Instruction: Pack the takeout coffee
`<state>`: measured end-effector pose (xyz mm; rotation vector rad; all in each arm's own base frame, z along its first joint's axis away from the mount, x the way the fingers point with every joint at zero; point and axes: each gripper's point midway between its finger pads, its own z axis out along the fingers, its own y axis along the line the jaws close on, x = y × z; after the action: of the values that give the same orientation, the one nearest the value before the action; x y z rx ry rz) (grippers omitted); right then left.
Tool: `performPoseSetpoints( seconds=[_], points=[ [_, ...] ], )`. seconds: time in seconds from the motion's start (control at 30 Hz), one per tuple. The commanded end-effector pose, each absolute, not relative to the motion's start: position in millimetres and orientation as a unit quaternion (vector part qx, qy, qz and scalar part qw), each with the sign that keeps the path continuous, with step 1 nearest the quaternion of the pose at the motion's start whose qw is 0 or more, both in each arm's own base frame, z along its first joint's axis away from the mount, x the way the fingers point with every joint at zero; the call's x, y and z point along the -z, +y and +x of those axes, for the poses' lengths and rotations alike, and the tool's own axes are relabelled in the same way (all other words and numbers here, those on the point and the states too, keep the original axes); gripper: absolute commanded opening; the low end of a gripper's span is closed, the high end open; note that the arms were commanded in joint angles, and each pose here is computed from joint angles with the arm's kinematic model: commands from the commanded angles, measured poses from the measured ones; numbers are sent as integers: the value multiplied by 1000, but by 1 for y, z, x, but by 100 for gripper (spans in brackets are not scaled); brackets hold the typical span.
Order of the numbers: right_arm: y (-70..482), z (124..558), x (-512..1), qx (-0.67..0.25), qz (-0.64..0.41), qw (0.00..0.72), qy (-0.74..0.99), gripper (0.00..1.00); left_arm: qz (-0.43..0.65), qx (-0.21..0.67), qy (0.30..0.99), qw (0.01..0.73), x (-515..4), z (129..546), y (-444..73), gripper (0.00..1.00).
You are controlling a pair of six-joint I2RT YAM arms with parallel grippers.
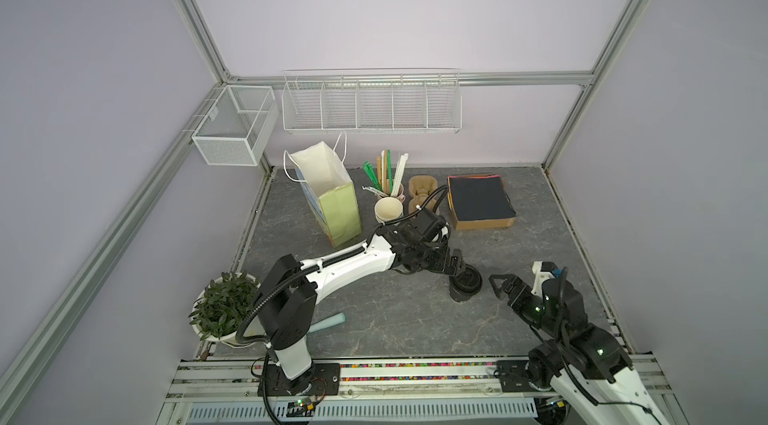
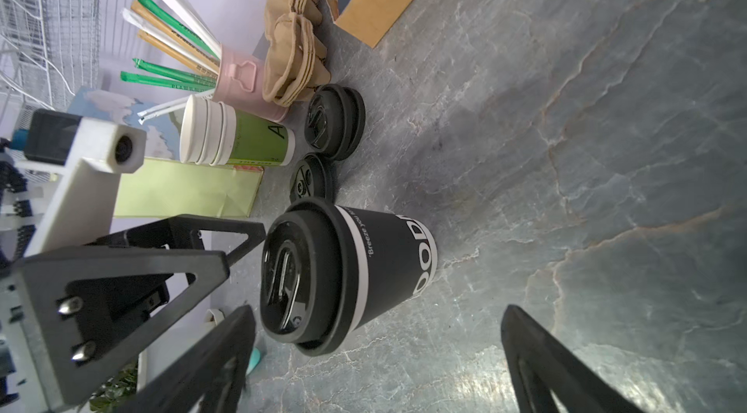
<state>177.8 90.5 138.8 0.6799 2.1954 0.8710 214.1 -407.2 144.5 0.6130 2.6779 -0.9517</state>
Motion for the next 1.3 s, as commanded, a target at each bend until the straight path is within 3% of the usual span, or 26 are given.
performPoseSetpoints(
  seconds=[0.0, 0.3, 0.77, 1.27],
  points=[
    [95, 178, -130, -379, 313, 314, 812, 100, 211, 290, 927, 106, -125, 210, -398, 100],
    [106, 174, -103, -386, 318, 284, 818, 92, 215, 266, 934, 100, -110, 208, -396, 99],
    [116, 177, -93, -395, 311, 291, 814, 89, 217, 246, 940, 88, -90, 203, -394, 99],
    [96, 164, -50, -323, 360, 256, 837, 85, 215, 246, 942, 80, -78, 199, -391, 98]
  ],
)
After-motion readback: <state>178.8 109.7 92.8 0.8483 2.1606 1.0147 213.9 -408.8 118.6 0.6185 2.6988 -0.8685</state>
